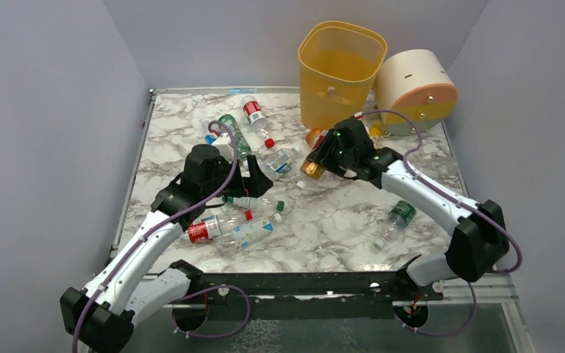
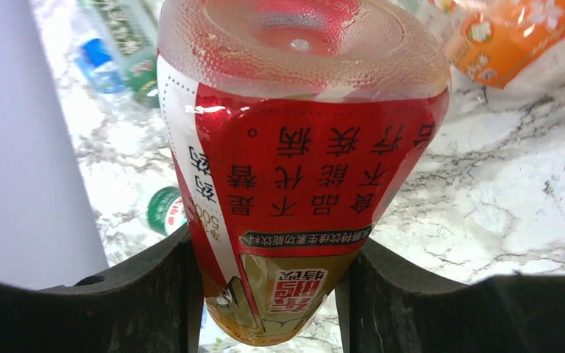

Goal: Put the plastic bottles in the bin
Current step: Pick up the plastic bottle at the center of the board, then place the plastic bottle in the trash bin, then pick up the plastic bottle at the center of the board, then place the plastic bottle in the trash bin.

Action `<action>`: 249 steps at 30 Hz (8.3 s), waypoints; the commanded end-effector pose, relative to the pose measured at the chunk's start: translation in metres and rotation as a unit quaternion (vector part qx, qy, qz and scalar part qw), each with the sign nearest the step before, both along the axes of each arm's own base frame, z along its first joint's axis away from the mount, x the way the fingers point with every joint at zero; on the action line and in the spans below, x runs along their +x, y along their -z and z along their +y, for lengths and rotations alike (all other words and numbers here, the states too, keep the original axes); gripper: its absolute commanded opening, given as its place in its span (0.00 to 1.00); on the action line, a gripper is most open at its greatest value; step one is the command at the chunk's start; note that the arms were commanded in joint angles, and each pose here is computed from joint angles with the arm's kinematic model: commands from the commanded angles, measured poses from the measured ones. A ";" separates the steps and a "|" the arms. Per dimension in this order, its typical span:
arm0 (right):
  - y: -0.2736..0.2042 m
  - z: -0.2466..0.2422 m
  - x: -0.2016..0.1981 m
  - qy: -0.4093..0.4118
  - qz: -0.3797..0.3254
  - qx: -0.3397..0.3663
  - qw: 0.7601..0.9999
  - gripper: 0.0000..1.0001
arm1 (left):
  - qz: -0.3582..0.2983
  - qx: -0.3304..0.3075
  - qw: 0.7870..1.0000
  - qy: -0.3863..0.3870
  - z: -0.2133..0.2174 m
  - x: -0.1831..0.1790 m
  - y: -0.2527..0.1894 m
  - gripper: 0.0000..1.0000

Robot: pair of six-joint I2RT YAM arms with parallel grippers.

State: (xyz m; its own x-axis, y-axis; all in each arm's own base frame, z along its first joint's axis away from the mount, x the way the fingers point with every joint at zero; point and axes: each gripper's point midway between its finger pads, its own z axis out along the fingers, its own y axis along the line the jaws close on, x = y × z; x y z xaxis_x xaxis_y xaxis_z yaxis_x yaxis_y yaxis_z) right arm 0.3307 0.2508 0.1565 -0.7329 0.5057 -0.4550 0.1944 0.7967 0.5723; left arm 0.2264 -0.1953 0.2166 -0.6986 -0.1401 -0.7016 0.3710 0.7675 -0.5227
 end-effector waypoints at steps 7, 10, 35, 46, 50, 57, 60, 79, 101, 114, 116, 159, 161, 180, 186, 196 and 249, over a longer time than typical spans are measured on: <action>-0.128 -0.020 0.005 -0.043 -0.167 -0.036 0.984 0.43 | -0.011 0.006 1.000 0.005 -0.022 0.042 -0.005 0.99; -0.165 -0.021 0.012 -0.041 -0.211 -0.034 0.976 0.43 | -0.004 0.009 1.000 0.012 -0.027 0.046 -0.002 0.99; -0.324 -0.038 0.121 0.047 -0.457 -0.062 0.886 0.47 | 0.020 0.013 1.000 0.007 -0.019 0.030 0.009 0.99; -0.316 -0.076 0.183 0.099 -0.453 -0.064 0.884 0.47 | 0.021 0.010 1.000 0.001 -0.013 0.021 0.005 0.99; -0.304 -0.093 0.207 0.107 -0.438 -0.053 0.891 0.47 | 0.019 0.012 1.000 -0.003 -0.009 0.017 0.002 0.99; -0.278 -0.104 0.235 0.098 -0.411 -0.054 0.905 0.49 | 0.017 0.015 1.000 -0.007 -0.005 0.013 0.000 0.99; -0.267 -0.102 0.240 0.095 -0.399 -0.058 0.910 0.51 | 0.018 0.015 1.000 -0.007 -0.005 0.013 0.000 0.99; -0.269 -0.094 0.222 0.042 -0.384 -0.068 0.920 0.90 | 0.015 0.012 1.000 -0.008 -0.004 0.011 -0.003 0.99; -0.188 -0.105 0.091 -0.048 -0.299 -0.083 0.949 0.90 | 0.026 0.020 0.999 0.000 -0.014 0.026 0.009 0.99; -0.072 -0.102 0.067 -0.108 -0.218 -0.105 0.964 0.91 | 0.034 0.009 0.999 0.004 -0.019 0.026 0.014 0.99; -0.055 -0.100 0.068 -0.117 -0.203 -0.111 0.966 0.91 | 0.037 0.009 0.999 0.003 -0.018 0.025 0.017 0.99; 0.096 -0.049 0.090 -0.215 -0.066 -0.267 0.937 0.90 | 0.060 -0.011 0.998 0.018 -0.012 -0.007 0.047 0.99; 0.102 -0.047 0.083 -0.221 -0.060 -0.267 0.936 0.85 | 0.058 -0.007 0.998 0.027 -0.013 -0.008 0.046 0.99; 0.097 -0.025 0.042 -0.240 -0.040 -0.284 0.927 0.52 | 0.043 -0.051 0.997 0.028 -0.005 -0.037 0.040 0.99; 0.088 -0.023 0.017 -0.237 -0.025 -0.271 0.933 0.49 | 0.039 -0.071 0.996 0.047 -0.010 -0.045 0.034 0.99; 0.046 -0.020 -0.011 -0.229 -0.028 -0.234 0.945 0.47 | 0.032 -0.088 0.993 0.072 -0.011 -0.059 0.019 0.99; -0.296 0.021 0.106 -0.149 -0.448 -0.085 0.878 0.53 | 0.047 -0.083 0.995 -0.016 -0.008 -0.023 0.048 0.99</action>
